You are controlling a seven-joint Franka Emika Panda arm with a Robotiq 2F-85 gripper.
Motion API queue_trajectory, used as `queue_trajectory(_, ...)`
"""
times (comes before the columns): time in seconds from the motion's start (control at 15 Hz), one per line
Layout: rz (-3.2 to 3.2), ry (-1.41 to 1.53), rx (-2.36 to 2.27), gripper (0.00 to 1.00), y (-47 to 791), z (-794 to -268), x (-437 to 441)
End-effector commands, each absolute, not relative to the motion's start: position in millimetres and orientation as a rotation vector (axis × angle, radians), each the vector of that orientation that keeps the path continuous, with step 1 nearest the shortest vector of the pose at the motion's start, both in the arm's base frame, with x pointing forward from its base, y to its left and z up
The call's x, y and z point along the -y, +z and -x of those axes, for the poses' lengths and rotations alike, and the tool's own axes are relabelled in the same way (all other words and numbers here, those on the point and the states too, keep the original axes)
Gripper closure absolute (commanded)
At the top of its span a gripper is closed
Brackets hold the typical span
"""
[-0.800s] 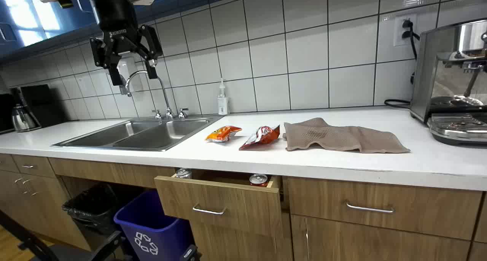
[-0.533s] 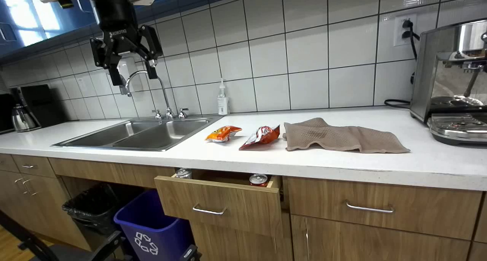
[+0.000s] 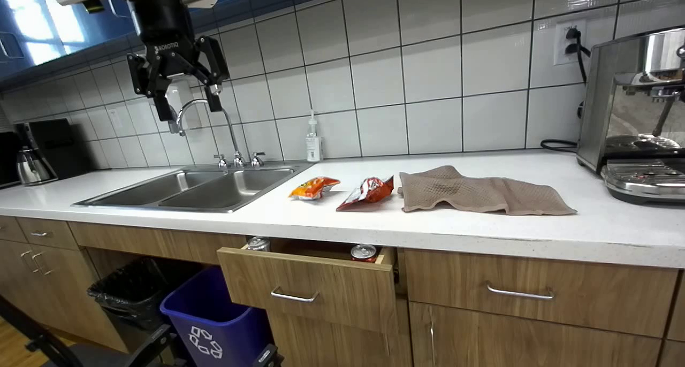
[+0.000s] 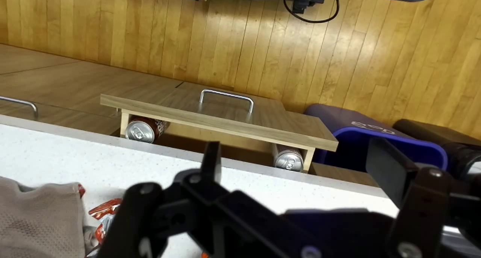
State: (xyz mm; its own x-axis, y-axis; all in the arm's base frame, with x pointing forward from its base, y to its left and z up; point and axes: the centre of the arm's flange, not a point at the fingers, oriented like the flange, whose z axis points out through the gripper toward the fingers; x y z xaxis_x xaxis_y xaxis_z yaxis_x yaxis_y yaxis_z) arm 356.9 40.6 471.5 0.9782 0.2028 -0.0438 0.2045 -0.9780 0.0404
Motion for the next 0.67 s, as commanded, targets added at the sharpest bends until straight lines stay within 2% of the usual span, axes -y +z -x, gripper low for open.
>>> queue_trajectory(0.0,-3.061,0.005,-0.313,0.00,468,-356,-41)
queue_trajectory(0.6,-3.048,0.109,-0.298,0.00,442,-365,-31)
